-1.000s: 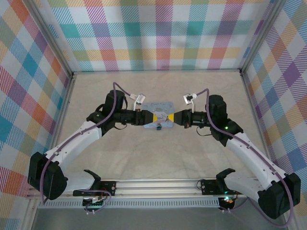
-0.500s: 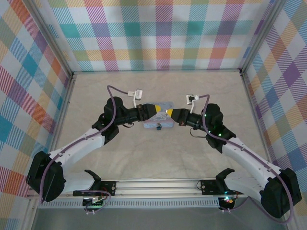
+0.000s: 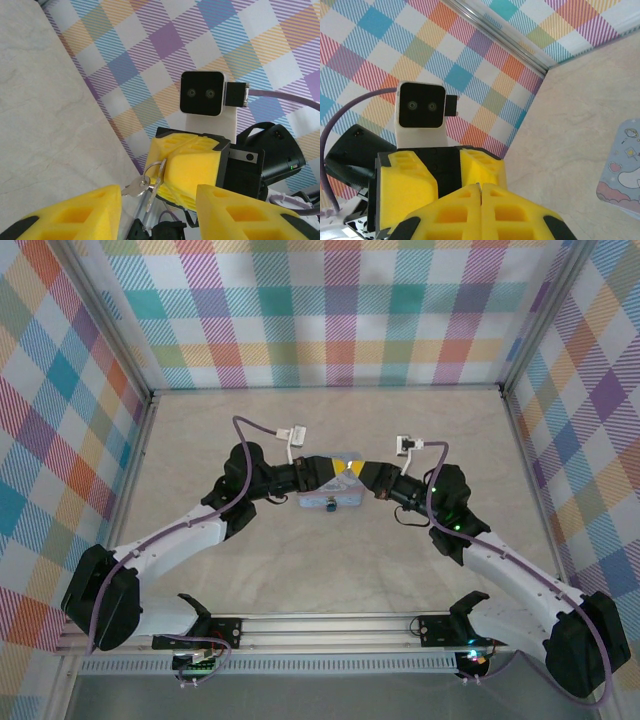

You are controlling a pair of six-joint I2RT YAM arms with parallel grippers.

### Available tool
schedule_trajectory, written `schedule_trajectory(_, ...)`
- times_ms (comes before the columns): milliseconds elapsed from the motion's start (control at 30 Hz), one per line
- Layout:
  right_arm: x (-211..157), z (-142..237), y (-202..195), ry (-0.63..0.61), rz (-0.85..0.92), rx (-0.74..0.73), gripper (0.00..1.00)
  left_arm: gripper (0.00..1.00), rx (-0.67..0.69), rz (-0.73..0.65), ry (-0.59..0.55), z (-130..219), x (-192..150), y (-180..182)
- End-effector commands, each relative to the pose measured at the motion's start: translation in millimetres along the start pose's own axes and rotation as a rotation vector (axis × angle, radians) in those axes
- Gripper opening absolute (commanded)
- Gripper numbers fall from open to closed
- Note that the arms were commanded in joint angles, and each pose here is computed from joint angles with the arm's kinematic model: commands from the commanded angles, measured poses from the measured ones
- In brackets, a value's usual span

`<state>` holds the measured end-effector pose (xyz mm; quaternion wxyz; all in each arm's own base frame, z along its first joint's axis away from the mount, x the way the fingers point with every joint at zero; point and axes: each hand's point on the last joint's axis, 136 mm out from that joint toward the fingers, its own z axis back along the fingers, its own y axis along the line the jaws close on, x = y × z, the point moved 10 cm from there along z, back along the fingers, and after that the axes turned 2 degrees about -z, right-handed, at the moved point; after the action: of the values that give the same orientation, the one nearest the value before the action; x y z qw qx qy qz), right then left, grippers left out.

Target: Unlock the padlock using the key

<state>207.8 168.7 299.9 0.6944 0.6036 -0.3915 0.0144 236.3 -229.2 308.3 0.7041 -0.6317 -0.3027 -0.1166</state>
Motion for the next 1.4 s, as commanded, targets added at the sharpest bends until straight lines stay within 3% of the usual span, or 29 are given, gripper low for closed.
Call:
schedule_trajectory(0,3,1,8,-0.035,0.007,0.055,0.0,0.4,-0.084,-0.059,-0.007,-4,8,-20)
schedule_trajectory(267,2,0,5,-0.039,-0.003,0.053,0.0,0.21,-0.094,-0.067,0.001,-5,8,-22)
schedule_trajectory(400,3,1,6,-0.054,0.002,0.066,0.0,0.17,-0.1,-0.076,-0.002,-5,9,-24)
schedule_trajectory(500,3,2,6,-0.056,0.0,0.07,0.0,0.2,-0.104,-0.078,0.002,-7,9,-24)
schedule_trajectory(633,2,1,5,-0.053,-0.002,0.07,0.0,0.13,-0.105,-0.08,0.003,-8,7,-24)
schedule_trajectory(733,1,1,3,-0.045,-0.007,0.064,0.0,0.0,-0.111,-0.092,-0.003,-7,8,-26)
schedule_trajectory(867,-4,3,-2,-0.023,-0.018,0.021,0.01,0.0,-0.093,-0.109,-0.007,-5,8,-28)
schedule_trajectory(933,-7,7,-6,-0.011,-0.021,-0.028,0.2,0.0,-0.054,-0.117,0.01,-4,8,-27)
schedule_trajectory(1000,-9,14,-10,-0.008,-0.011,-0.103,0.49,0.0,0.001,-0.126,0.045,-2,7,-26)
schedule_trajectory(1067,-10,24,-12,-0.014,0.007,-0.179,0.63,0.0,0.081,-0.134,0.094,1,4,-23)
schedule_trajectory(1233,-7,49,-16,0.009,0.055,-0.379,0.75,0.0,0.249,-0.137,0.299,8,-3,-19)
schedule_trajectory(1367,-4,49,-17,0.153,0.057,-0.43,0.74,0.0,0.338,-0.094,0.508,12,-11,-15)
